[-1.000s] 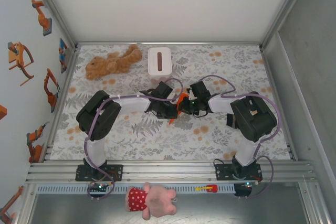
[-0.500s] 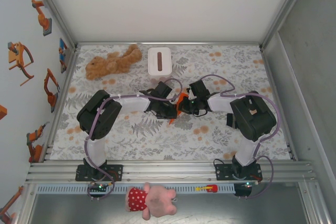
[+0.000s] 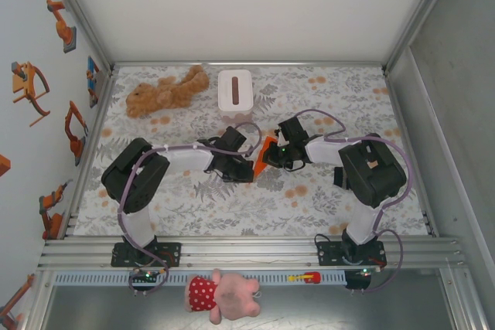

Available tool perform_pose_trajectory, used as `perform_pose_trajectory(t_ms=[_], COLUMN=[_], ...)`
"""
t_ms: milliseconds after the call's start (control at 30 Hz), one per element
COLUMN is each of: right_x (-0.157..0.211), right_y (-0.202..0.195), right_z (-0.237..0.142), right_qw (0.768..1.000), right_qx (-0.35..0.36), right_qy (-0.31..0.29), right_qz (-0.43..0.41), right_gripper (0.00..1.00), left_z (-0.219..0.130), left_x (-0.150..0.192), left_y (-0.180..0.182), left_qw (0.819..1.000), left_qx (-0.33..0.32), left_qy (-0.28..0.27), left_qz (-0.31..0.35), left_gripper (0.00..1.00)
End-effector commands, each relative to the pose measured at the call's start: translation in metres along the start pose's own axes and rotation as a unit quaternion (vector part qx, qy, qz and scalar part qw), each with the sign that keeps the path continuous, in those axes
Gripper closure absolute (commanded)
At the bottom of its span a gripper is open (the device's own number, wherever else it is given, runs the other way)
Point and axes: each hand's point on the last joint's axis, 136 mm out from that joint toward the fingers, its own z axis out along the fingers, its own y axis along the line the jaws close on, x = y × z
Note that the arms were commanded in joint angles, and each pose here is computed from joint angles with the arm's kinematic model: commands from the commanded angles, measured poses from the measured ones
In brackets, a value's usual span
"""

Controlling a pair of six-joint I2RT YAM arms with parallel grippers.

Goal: Fold a paper plane with a square sheet of paper (pick it up from the middle)
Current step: Fold the wing for the fifth time at the center of the table.

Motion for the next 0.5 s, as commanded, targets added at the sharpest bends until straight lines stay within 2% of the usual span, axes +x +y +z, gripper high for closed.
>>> perform_pose_trajectory(t_ms=[0, 200, 267, 467], right_x=[0.018, 0.019, 0.019, 0.023], right_y=[-0.056, -0.055, -0.053, -0.036], right_z=[0.011, 0.011, 0.011, 0.009], right_qw=[0.994, 0.994, 0.995, 0.997], right_qx=[0.099, 0.096, 0.089, 0.048], right_qy=[0.022, 0.023, 0.023, 0.024], right_qz=[0.039, 0.041, 0.043, 0.059], right_gripper=[0.92, 0.92, 0.92, 0.92], left_z=[-0.001, -0.011, -0.021, -0.054], left_x=[0.039, 0.046, 0.036, -0.015], left_y=[0.025, 0.036, 0.025, -0.028], left_qw=[0.997, 0.995, 0.997, 0.996], left_qx=[-0.046, -0.075, -0.064, 0.015], left_qy=[0.058, 0.058, 0.037, -0.077], left_qz=[-0.020, -0.015, -0.004, 0.036], left_gripper=[0.96, 0.97, 0.97, 0.94])
